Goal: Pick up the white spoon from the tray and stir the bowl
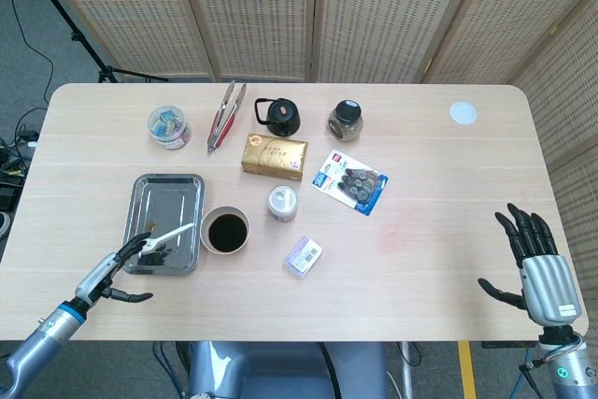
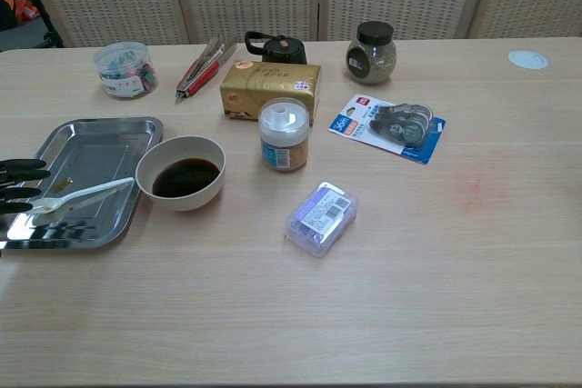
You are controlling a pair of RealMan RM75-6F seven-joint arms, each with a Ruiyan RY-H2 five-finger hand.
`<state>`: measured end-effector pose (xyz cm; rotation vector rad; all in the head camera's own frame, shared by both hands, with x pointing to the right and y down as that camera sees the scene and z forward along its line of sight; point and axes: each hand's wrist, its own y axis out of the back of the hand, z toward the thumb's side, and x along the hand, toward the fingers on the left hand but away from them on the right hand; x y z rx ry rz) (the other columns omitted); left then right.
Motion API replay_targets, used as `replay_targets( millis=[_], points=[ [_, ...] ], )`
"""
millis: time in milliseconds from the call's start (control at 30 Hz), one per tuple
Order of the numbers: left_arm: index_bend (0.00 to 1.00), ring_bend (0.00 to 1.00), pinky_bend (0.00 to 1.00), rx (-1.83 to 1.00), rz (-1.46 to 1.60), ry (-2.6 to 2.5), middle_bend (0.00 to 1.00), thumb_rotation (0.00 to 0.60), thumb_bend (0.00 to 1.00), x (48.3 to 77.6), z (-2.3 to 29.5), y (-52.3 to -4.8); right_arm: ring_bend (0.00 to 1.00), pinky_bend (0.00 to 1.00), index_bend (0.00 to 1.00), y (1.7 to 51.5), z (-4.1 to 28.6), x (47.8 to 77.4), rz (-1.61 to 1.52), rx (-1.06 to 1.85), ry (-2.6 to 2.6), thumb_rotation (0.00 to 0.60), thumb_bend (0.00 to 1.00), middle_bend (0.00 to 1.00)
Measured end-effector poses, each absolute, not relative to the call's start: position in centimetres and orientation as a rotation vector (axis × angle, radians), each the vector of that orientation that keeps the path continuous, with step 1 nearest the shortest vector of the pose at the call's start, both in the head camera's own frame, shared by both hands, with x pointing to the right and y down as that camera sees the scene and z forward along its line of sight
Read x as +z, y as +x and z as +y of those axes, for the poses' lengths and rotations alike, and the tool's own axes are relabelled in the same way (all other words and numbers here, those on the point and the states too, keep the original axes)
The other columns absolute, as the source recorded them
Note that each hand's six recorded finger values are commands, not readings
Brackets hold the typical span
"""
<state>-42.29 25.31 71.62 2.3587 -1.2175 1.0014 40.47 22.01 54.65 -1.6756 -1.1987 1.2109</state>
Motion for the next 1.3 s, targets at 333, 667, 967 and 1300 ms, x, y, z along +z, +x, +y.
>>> replay_targets(
  millis=[333,667,967,1300],
  points=[
    [0.07,0.0,0.0,0.921,-1.215,2.387,0.0,0.6,0.05,70.4,25.3,-42.1,0.0,0.0,0.0,40.4,22.0,54.8,-1.194,1.214,-1.678,0.6,0.0,0.0],
    [0.07,0.0,0.0,0.943,-1.152,2.365,0.0,0.6,0.05,71.5,26.0,-41.1,0.0,0.0,0.0,40.5,22.0,54.7,-1.197,1.212,-1.679,0.6,0.0,0.0],
    [0.07,0.0,0.0,0.983,-1.17,2.339,0.0,0.6,0.04,72.2,25.7,-41.7,0.0,0.0,0.0,40.5,22.0,54.7,-1.198,1.21,-1.681,0.6,0.0,0.0],
    [0.07,0.0,0.0,1.004,-1.221,2.313,0.0,0.6,0.05,72.6,24.2,-42.7,0.0,0.0,0.0,40.7,22.0,54.9,-1.198,1.225,-1.676,0.6,0.0,0.0]
  ],
)
